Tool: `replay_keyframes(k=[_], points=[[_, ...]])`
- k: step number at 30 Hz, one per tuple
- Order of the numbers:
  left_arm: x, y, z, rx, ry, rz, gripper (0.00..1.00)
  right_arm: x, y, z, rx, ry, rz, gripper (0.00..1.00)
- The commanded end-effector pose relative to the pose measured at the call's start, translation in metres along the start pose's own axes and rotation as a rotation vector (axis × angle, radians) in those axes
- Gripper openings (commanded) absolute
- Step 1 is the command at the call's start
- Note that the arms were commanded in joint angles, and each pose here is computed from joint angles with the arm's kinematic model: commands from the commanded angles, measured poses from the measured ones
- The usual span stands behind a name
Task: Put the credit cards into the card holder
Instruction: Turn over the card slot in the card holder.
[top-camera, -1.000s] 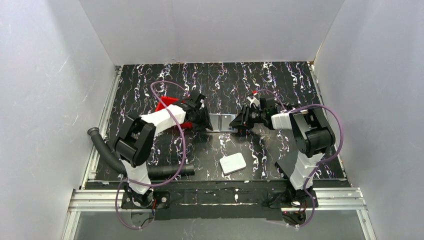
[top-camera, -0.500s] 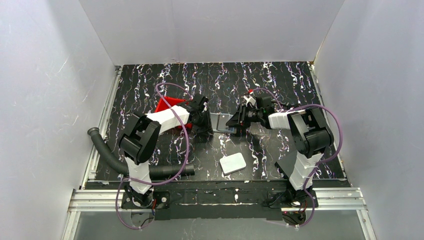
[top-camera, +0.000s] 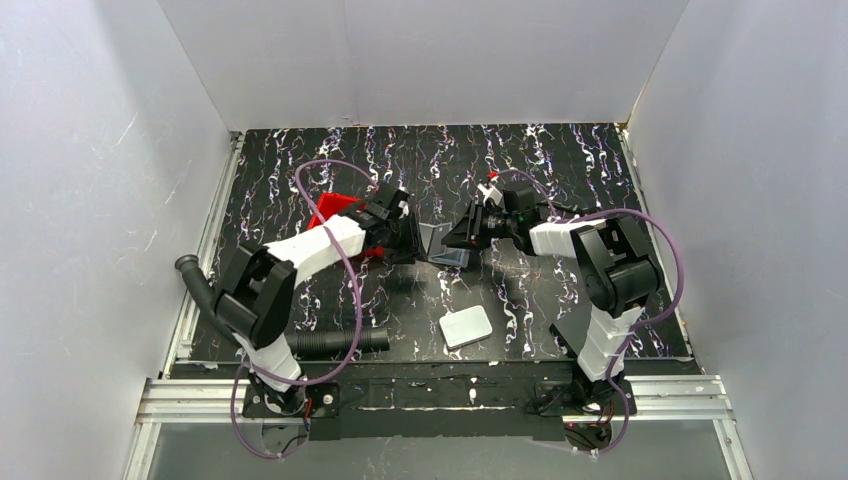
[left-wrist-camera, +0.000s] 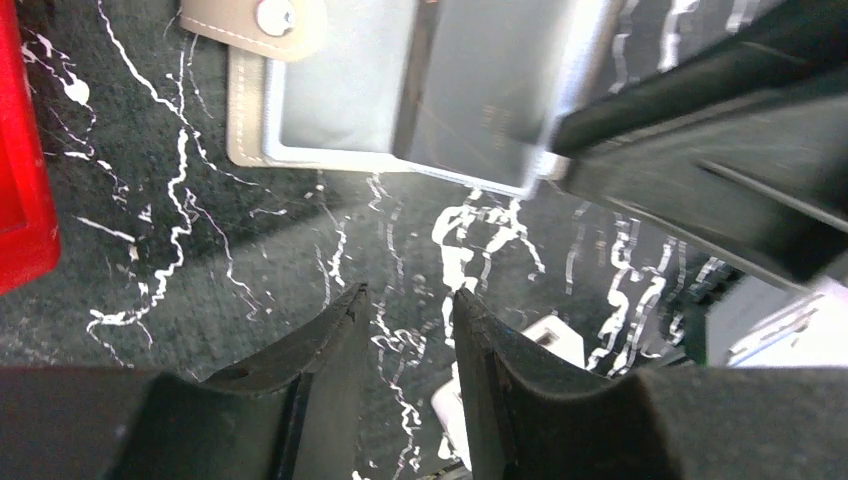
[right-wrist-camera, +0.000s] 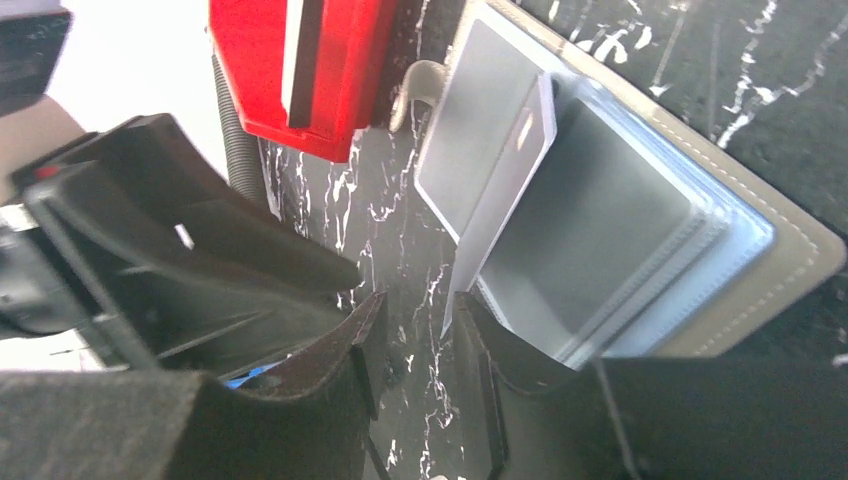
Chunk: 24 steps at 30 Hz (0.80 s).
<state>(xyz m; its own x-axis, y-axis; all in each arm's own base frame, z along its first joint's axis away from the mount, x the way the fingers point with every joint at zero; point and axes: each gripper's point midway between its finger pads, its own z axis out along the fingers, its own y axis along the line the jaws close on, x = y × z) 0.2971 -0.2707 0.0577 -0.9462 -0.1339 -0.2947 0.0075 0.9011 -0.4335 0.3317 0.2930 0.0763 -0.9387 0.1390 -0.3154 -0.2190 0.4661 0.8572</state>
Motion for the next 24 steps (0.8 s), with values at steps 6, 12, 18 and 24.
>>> replay_keyframes(k=[6, 12, 18, 24], points=[[-0.012, -0.015, -0.057, 0.046, -0.11, 0.038, 0.37, -0.02, 0.027, 0.017, -0.054, -0.037, -0.061, 0.39], [-0.019, -0.018, -0.08, 0.047, -0.166, 0.049, 0.39, -0.022, 0.031, 0.029, -0.064, -0.027, -0.068, 0.39], [-0.025, -0.021, -0.095, 0.05, -0.196, 0.059, 0.41, -0.026, 0.034, 0.042, -0.075, -0.02, -0.071, 0.4], [-0.029, -0.021, -0.1, 0.046, -0.207, 0.064, 0.44, -0.036, 0.037, 0.05, -0.081, -0.036, -0.076, 0.4]])
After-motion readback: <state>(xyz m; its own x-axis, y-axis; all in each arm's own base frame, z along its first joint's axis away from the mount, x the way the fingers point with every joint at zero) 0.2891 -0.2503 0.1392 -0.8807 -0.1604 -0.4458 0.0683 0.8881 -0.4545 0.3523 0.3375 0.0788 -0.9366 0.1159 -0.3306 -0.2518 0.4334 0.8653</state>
